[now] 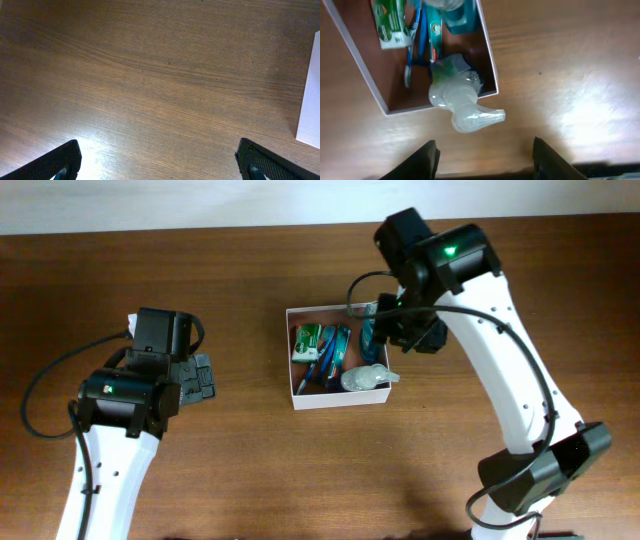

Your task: Pack container

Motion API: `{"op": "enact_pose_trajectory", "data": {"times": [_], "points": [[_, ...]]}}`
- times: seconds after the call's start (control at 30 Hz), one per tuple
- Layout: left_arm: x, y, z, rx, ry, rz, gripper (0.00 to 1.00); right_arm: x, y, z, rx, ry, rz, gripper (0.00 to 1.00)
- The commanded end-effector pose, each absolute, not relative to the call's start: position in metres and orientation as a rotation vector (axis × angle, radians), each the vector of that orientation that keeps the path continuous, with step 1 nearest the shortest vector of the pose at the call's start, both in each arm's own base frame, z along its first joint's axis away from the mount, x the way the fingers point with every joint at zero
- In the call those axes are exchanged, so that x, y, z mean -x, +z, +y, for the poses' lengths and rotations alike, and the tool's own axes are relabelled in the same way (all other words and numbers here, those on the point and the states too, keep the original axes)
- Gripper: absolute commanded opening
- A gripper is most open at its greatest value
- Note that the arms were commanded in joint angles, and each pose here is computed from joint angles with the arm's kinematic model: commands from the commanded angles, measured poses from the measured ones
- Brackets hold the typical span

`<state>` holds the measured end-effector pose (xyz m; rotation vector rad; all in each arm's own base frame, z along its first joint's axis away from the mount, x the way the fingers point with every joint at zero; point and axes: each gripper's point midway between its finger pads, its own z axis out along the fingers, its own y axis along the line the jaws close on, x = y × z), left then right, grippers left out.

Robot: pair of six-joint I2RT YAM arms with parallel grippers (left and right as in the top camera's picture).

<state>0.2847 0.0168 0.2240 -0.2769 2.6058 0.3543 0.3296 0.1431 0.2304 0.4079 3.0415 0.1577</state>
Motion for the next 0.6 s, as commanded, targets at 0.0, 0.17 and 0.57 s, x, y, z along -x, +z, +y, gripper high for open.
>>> {"op": "enact_pose_trajectory", "data": {"times": [0.0,0.17,0.57], "points": [[-0.284,0.223,0.02,0.298,0.369,2.606,0.99,-0.329,0.237,0.144,-0.671,0.236,3.005,0.59],[-0.284,0.223,0.02,0.298,0.369,2.606,0.99,-0.331,0.236,0.145,-1.149,0.251,2.882,0.68],[-0.284,0.223,0.02,0.298,0.369,2.606,0.99,-0.304,0.203,0.148,-1.905,0.101,2.683,0.93]]}}
